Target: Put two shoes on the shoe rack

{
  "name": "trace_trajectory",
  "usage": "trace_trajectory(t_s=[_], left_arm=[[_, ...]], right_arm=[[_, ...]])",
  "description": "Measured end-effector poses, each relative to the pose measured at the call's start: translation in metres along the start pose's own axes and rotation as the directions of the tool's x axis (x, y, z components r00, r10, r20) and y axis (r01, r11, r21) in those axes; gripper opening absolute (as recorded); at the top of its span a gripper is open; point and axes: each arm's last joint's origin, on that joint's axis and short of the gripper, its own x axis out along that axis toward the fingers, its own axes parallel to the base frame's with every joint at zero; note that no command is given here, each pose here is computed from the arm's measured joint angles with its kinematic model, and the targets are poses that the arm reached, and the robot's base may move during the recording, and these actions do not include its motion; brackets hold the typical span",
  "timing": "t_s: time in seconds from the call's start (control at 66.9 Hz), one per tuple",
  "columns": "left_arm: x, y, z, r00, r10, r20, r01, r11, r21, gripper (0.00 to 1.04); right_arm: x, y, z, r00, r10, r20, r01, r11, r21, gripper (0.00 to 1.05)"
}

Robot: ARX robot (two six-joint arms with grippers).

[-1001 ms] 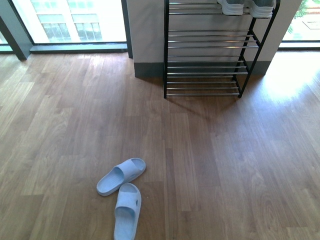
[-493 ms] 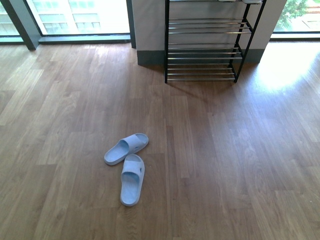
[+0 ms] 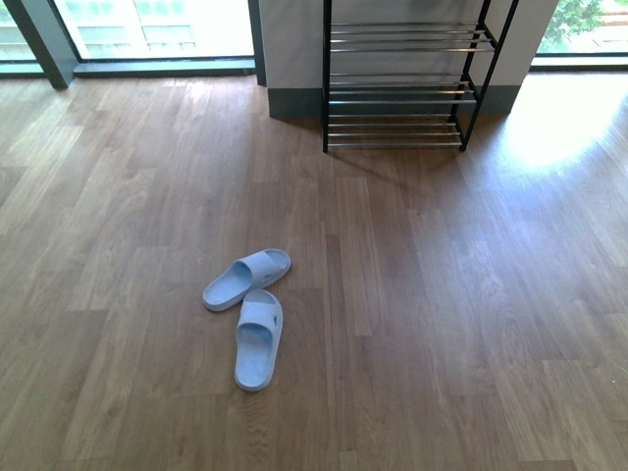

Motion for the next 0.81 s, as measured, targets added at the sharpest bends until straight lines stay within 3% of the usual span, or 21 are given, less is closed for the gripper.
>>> trace_trajectory(t_s=[0.807], left_arm=[[0.0,0.0,0.0,1.0,0.0,0.0,0.0,1.0,0.0,0.95]], right_arm=[[0.0,0.0,0.0,1.0,0.0,0.0,0.0,1.0,0.0,0.96]])
